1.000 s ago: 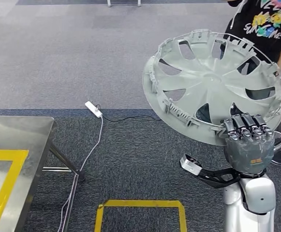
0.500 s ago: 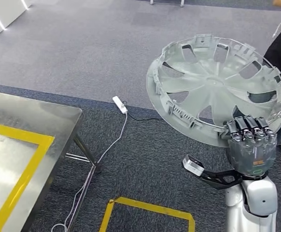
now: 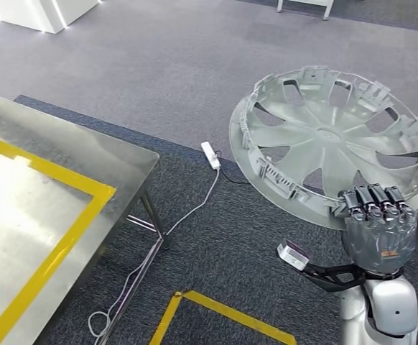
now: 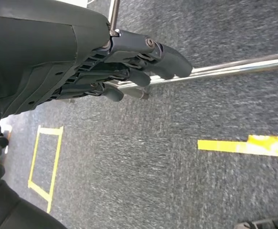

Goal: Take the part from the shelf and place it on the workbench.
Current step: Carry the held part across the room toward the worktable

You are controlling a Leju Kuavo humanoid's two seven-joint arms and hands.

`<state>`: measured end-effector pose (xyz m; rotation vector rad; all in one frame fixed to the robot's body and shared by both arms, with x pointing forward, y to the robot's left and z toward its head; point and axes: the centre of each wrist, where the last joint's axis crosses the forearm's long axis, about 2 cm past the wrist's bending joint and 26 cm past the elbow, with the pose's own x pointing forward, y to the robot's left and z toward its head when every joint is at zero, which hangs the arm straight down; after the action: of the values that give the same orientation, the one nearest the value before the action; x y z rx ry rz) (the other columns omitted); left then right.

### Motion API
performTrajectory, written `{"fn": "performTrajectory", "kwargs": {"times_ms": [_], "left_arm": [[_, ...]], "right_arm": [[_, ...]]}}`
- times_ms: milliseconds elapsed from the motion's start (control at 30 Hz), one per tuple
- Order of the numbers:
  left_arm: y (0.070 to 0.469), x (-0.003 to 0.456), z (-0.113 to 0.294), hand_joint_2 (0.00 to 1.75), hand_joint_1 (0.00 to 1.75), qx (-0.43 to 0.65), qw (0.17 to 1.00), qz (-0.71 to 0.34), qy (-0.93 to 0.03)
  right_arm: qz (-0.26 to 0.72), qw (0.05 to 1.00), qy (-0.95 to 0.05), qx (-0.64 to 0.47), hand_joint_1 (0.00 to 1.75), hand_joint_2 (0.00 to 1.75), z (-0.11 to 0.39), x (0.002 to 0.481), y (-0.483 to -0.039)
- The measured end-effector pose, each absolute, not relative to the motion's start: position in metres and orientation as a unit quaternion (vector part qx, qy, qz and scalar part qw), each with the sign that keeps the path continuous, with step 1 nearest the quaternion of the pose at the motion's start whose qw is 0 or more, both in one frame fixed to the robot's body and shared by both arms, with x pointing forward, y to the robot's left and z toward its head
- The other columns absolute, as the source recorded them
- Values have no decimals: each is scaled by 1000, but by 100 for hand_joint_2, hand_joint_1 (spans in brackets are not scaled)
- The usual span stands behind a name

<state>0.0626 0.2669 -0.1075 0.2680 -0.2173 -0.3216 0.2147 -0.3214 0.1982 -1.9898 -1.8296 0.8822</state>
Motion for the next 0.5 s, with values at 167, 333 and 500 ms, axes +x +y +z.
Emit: {"fn": "performTrajectory", "kwargs": {"times_ms": [167,333,500], "left_arm": [[269,61,-108,175,0,133,972,-162,-104],[268,59,-108,175,0,131,972,-163,-103],[270,59,-108,175,0,131,973,-164,-99]], "right_arm": [[308,156,-632,-694,175,175,195,210,-323],[312,161,-628,-694,175,175,192,207,-325],[311,162,-627,-696,175,175,193,206,-325]]}}
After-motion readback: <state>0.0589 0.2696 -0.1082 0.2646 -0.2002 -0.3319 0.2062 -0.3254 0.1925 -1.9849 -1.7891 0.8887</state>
